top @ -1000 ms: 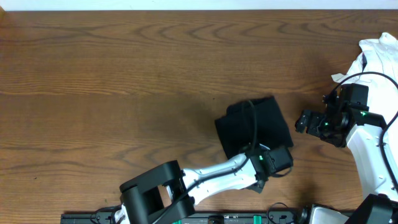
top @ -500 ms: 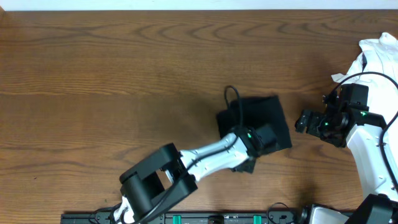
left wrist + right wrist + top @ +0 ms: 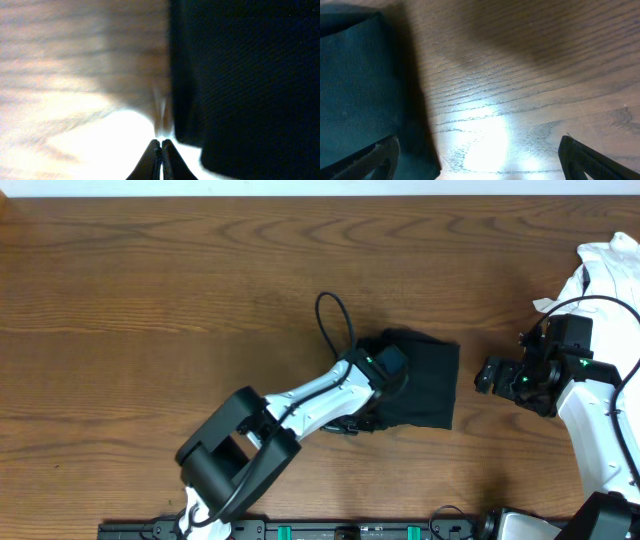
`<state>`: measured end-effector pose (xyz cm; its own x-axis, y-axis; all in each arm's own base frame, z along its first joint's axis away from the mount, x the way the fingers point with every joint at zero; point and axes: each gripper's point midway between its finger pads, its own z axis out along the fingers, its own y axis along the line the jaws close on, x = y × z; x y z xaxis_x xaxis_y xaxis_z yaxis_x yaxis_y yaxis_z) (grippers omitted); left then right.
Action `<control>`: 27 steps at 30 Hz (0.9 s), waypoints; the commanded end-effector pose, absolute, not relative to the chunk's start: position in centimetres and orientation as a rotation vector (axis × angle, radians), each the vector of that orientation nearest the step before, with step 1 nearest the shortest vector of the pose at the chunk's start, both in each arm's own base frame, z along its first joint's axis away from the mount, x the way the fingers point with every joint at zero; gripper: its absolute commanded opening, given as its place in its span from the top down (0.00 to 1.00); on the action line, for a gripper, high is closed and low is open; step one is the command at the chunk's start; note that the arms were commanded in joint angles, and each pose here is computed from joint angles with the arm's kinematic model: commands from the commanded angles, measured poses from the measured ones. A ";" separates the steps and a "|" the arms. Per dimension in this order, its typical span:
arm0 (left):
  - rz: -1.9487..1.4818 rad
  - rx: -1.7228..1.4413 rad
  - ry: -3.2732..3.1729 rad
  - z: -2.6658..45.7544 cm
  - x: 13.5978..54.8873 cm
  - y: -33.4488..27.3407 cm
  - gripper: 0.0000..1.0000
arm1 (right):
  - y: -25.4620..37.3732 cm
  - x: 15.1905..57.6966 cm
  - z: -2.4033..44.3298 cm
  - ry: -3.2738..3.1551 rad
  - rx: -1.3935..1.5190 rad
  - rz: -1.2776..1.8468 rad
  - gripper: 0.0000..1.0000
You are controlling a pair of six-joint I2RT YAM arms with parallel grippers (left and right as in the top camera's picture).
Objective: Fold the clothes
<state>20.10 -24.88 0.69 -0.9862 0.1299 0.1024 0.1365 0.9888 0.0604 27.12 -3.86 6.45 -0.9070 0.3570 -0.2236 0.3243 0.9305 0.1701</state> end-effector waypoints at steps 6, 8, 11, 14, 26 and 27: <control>0.363 -0.270 -3.272 11.0 23.6 -29.2 0.27 | -4.3 27.5 7.0 2.813 0.531 0.181 0.01; 0.420 -0.273 -3.296 11.5 24.1 -29.9 0.10 | -4.3 27.5 7.0 2.813 0.531 0.181 0.01; 0.434 -0.319 -3.305 11.1 24.6 -30.4 0.01 | -4.3 27.5 7.0 2.813 0.531 0.181 0.01; 0.409 -0.316 -3.295 9.9 24.8 -30.6 0.00 | -4.3 27.5 7.0 2.813 0.531 0.181 0.01; 0.110 -0.223 -3.228 1.2 25.4 -29.7 0.02 | -4.3 27.5 7.0 2.813 0.531 0.181 0.01; 0.093 -0.222 -3.219 0.7 25.3 -29.6 0.02 | -4.3 27.5 7.0 2.813 0.531 0.181 0.01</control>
<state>25.17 -30.58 2.53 -0.9812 0.1589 -0.1096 0.1706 0.9794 -0.1082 27.12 -3.87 6.44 -0.9070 0.3570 -0.2236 0.3244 0.9306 0.1698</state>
